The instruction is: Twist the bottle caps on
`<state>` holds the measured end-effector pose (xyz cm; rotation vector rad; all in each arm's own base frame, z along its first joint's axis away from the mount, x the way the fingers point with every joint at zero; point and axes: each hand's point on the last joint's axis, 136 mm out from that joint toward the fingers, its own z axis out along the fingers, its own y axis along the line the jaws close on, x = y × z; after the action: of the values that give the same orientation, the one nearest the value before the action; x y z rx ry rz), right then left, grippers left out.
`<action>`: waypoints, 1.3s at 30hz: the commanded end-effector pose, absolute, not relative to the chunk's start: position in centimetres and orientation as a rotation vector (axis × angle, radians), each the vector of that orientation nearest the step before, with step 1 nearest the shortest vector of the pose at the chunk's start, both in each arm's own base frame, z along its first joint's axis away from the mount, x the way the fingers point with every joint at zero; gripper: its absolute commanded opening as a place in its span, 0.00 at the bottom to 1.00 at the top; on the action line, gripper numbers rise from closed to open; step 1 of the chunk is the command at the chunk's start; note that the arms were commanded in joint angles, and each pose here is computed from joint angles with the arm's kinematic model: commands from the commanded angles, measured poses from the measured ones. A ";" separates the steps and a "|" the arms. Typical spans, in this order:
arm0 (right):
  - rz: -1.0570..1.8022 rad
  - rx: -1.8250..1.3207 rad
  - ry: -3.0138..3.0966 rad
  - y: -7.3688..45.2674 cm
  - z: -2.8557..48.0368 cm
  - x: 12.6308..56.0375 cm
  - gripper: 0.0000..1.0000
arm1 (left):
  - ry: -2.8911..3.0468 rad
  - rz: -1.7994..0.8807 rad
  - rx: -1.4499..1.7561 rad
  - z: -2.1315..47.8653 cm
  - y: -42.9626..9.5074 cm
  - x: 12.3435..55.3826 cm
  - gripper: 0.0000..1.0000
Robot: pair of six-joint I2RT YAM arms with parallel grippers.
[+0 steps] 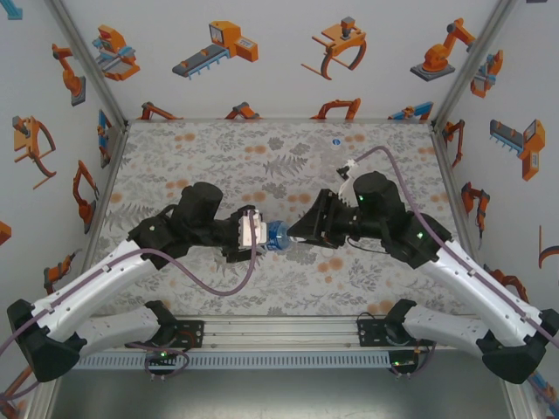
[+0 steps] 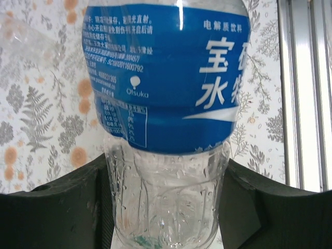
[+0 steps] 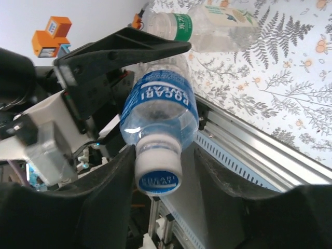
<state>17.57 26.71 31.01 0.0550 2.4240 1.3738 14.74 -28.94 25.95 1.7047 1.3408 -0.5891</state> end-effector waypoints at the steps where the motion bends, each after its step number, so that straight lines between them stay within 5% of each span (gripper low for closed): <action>1: 1.316 -0.015 2.391 26.3 32.6 17.7 0.56 | 1.217 -0.620 1.688 28.3 -29.9 14.3 0.00; 13: 1.144 -0.283 2.150 25.1 38.3 18.8 0.63 | 1.246 -0.628 1.692 27.7 -29.5 14.0 0.00; 22: 1.013 -0.991 1.440 25.9 44.2 14.0 0.54 | 1.225 -0.664 1.690 28.4 -29.1 13.1 0.00; 29: 0.947 -1.491 0.980 25.9 42.8 7.4 0.56 | 1.182 -0.733 1.688 29.2 -28.8 11.5 0.00; 39: 0.977 -1.546 0.930 27.2 41.1 7.6 0.54 | 1.181 -0.764 1.689 29.4 -28.5 10.8 0.00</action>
<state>8.35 26.91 40.88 -1.5073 1.0313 0.9732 11.92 -28.58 29.42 1.6759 1.1884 -0.7050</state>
